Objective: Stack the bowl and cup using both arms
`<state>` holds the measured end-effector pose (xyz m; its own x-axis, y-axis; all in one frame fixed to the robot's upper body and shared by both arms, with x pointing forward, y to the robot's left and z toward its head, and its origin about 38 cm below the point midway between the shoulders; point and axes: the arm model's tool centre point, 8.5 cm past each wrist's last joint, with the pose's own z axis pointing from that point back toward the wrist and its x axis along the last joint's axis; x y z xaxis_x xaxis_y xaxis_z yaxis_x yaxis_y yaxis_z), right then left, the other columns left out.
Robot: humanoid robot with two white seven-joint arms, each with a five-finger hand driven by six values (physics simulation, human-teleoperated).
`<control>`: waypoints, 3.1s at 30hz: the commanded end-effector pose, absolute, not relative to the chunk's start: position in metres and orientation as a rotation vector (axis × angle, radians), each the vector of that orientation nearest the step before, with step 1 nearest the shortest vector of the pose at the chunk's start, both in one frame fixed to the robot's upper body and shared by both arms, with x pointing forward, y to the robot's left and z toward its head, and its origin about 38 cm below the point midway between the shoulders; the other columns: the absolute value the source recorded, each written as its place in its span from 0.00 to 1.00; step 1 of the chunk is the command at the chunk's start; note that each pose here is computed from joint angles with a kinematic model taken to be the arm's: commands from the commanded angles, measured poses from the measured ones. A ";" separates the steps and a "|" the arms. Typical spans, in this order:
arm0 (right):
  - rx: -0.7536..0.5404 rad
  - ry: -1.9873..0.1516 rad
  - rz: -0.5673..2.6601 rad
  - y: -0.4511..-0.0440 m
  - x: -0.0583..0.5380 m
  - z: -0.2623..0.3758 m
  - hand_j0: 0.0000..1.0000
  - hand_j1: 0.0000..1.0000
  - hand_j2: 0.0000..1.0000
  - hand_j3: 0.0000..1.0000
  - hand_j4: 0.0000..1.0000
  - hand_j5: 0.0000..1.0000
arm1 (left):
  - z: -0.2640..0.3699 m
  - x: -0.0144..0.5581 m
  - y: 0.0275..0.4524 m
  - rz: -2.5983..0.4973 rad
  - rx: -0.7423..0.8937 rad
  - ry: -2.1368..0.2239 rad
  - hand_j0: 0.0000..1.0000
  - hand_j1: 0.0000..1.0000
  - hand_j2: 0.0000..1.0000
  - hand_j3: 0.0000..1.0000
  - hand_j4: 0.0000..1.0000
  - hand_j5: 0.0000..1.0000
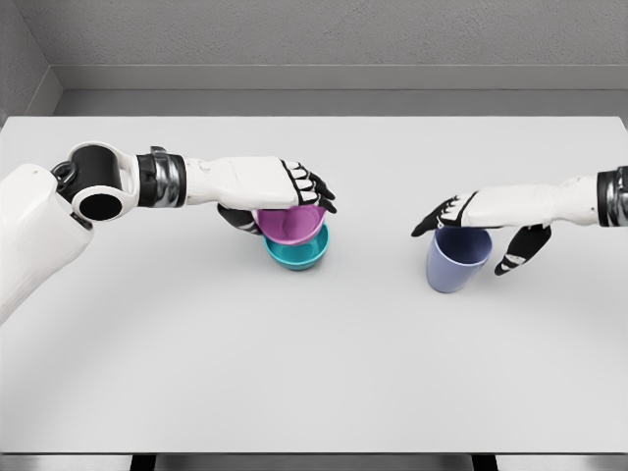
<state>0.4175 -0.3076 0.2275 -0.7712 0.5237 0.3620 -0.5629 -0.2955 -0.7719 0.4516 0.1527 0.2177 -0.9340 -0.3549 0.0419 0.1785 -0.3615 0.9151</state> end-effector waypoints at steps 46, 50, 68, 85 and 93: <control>0.046 -1.259 2.110 -0.301 0.424 0.220 0.88 0.88 0.88 0.88 0.88 0.88 | 0.241 0.436 0.388 -1.900 0.407 -1.327 1.00 1.00 1.00 1.00 1.00 1.00; 0.045 -1.259 2.111 -0.301 0.425 0.221 0.86 0.86 0.86 0.86 0.86 0.86 | 0.240 0.436 0.388 -1.901 0.403 -1.326 1.00 1.00 1.00 1.00 1.00 1.00; 0.033 -1.266 2.122 -0.300 0.426 0.227 0.75 0.75 0.75 0.75 0.75 0.75 | 0.248 0.437 0.402 -1.813 0.414 -1.375 1.00 1.00 1.00 1.00 1.00 1.00; 0.036 -1.315 2.176 -0.282 0.422 0.244 0.69 0.69 0.69 0.69 0.69 0.69 | 0.248 0.438 0.400 -1.814 0.410 -1.380 1.00 1.00 1.00 1.00 1.00 1.00; 0.031 -1.359 2.222 -0.268 0.420 0.261 0.69 0.69 0.69 0.69 0.69 0.69 | 0.247 0.438 0.398 -1.813 0.404 -1.387 1.00 1.00 1.00 1.00 1.00 1.00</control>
<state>0.4213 -0.2694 0.2630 -0.8609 0.4281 0.2750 -0.4408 -0.3576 -0.8233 0.4382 0.3976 0.2462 -0.6301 -0.7491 0.2044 0.3980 -0.0856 0.9134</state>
